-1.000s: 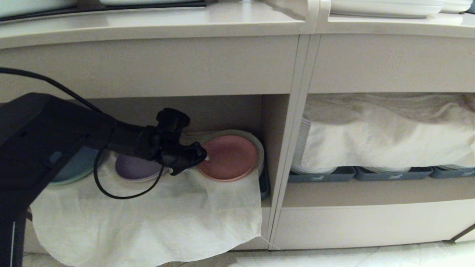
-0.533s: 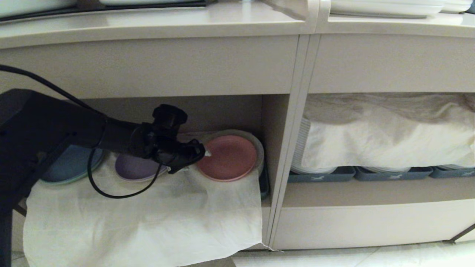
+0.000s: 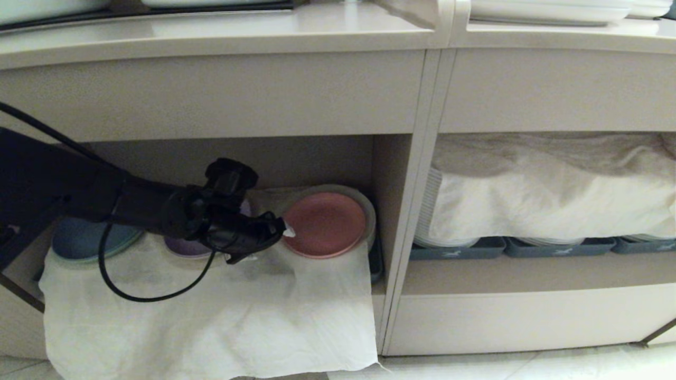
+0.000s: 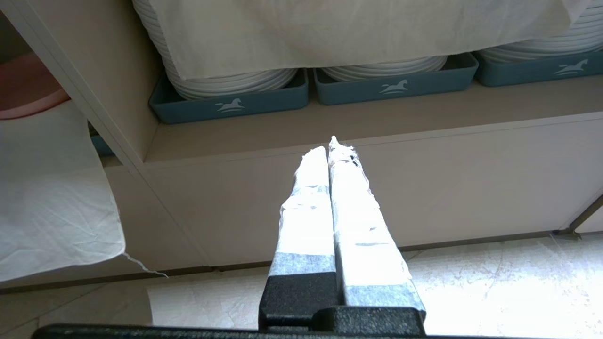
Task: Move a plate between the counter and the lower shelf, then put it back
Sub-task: Put the plate in the cupboard, then pick up the plate in the cupboard
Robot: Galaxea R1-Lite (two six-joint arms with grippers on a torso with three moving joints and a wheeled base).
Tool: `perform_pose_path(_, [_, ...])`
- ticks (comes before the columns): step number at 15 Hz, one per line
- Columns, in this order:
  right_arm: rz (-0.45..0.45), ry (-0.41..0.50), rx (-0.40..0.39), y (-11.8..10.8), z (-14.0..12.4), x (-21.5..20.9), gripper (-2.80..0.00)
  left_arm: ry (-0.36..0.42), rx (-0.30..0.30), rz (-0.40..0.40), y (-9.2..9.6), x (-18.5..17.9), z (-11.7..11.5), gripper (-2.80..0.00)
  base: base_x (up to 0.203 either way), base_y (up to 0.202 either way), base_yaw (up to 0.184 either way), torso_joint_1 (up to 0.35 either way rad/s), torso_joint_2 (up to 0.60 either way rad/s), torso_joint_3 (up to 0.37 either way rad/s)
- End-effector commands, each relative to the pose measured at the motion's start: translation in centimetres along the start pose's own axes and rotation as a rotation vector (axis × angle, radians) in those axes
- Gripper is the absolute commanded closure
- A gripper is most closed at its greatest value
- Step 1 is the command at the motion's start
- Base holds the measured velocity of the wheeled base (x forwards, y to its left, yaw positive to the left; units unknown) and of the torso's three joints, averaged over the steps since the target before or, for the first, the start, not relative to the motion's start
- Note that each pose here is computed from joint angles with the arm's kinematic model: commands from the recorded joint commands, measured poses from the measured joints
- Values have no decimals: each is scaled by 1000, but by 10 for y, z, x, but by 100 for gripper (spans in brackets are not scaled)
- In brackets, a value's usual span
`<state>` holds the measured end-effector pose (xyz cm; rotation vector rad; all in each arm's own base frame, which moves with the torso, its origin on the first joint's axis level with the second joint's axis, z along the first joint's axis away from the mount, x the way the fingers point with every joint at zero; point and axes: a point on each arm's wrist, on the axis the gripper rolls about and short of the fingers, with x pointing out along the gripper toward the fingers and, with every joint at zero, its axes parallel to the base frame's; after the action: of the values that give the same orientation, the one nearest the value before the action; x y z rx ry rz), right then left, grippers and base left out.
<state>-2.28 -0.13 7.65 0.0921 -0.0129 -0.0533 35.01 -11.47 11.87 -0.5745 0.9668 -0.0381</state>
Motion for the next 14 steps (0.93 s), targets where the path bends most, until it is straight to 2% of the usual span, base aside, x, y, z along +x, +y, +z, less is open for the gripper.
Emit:
perform_pose_path(1, [0,0,0,0,0,0,0,0,-4,0,4,-14,-6,-280,0,0,0,0,0,0])
perform_pose_path(11, [0,0,0,0,0,0,0,-1,-2,-2,13,-43,-21,-280,0,0,0,0,0,0])
perform_pose_path(14, [0,0,0,0,0,0,0,17,-2,17,23,-54,-34,-280,0,0,0,0,0,0])
